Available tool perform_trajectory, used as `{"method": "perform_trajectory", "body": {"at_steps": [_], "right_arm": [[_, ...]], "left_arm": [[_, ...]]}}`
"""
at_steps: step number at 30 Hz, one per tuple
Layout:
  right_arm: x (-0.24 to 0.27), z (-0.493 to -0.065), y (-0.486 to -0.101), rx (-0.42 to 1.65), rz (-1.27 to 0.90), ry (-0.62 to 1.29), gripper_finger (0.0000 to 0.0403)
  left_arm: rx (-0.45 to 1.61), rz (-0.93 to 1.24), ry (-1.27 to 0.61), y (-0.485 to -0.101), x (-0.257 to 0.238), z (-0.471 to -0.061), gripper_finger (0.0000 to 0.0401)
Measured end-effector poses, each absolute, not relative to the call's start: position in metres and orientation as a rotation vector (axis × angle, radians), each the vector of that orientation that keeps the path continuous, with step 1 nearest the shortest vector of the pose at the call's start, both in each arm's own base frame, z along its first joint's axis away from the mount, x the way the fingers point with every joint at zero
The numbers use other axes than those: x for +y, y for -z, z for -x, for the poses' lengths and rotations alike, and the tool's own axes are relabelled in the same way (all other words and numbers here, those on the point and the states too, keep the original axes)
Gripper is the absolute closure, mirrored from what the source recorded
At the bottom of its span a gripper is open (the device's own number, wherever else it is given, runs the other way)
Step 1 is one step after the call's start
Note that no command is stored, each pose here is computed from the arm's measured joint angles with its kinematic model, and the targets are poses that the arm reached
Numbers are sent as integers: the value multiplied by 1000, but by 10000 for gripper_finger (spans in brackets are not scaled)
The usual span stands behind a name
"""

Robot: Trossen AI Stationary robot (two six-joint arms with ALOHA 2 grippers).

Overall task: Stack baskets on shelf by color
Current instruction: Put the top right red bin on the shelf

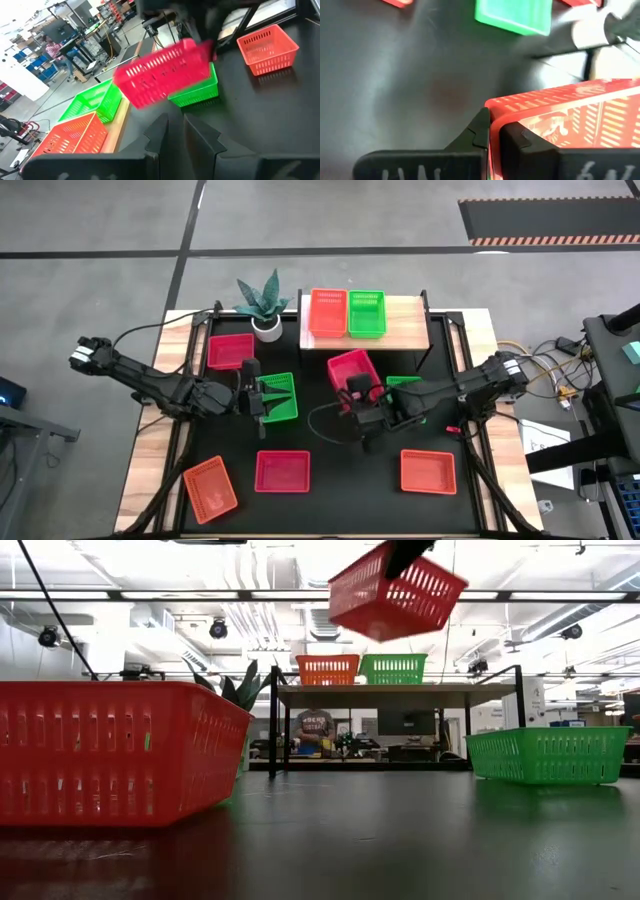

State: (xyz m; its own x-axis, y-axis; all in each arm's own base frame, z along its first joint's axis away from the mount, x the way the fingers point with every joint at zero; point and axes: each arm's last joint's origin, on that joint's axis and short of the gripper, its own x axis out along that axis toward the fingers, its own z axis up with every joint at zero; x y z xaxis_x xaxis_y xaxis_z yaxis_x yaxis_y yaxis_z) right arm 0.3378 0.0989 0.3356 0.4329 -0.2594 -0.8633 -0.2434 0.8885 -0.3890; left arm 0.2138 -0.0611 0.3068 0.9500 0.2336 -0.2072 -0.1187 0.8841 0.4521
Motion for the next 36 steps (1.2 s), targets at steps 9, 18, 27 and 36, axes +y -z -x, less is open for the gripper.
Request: {"method": "perform_trajectory", "body": {"at_steps": [9,18,27,36], "right_arm": [[60,-317,-392,1219,433,129,394],[-39,-291,-421,1220,169,260,394],[-130,-256,-420,1238,-4,274,394],[-162,-244,-392,1333,-84,250,394]], "left_arm": [[260,-445,-186,-307,-61,-214,357],[258,-443,-186,-307,-61,-214,357],[258,-435,-187,-307,-61,-214,357],[259,-435,-188,-307,-61,-214,357]]}}
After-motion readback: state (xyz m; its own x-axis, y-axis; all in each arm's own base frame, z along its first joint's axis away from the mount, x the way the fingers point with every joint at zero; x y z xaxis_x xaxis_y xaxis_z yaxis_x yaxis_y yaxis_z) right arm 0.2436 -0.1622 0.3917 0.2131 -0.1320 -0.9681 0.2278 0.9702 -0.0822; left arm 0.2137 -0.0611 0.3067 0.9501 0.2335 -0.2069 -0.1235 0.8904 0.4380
